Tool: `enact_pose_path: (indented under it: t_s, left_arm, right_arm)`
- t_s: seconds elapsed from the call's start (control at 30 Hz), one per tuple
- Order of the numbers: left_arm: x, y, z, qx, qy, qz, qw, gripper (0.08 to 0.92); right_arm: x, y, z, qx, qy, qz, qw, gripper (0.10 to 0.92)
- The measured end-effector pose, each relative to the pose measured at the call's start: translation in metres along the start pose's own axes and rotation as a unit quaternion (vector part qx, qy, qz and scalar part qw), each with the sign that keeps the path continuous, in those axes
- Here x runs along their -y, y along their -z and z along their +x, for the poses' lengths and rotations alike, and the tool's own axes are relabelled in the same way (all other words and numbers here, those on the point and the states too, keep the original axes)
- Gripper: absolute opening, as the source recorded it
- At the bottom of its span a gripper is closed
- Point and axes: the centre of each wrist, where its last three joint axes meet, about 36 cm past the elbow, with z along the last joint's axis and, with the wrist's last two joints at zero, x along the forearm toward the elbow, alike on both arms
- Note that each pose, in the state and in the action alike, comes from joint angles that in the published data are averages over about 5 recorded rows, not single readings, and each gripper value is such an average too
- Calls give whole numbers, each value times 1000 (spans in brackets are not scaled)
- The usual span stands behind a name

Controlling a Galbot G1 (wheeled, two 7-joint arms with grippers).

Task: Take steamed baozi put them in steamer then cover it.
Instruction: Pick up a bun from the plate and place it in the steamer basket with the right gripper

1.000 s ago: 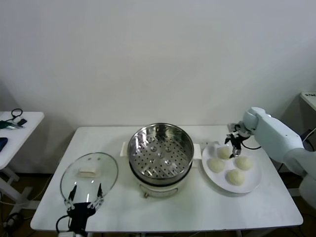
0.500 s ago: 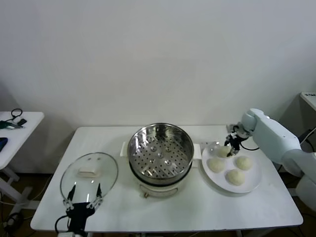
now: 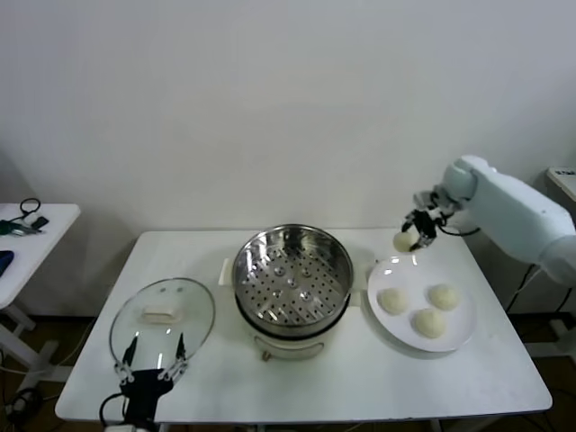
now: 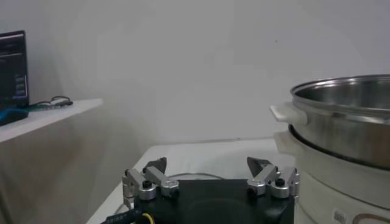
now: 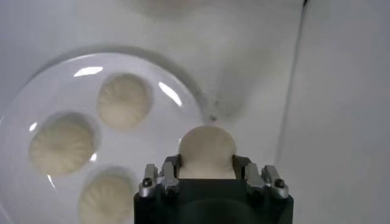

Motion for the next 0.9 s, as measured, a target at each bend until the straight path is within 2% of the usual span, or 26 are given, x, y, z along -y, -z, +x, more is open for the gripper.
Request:
enact_pose_path:
  t_s: [0.17, 0.33, 0.63, 0.9]
  left_arm:
    - [0, 0, 1, -1, 0, -2, 1000, 823]
    - [-1, 2, 2, 1, 1, -3, 1000, 823]
    - [-4, 4, 2, 4, 3, -3, 1000, 823]
    - [-3, 6, -1, 8, 2, 1, 1000, 823]
  right_arm:
    - [23, 70, 27, 32, -4, 149, 988, 578]
    - [35, 130, 27, 56, 4, 283, 958, 577]
    - [55, 195, -22, 74, 12, 437, 896, 578]
    - [68, 217, -72, 77, 19, 489, 869, 583]
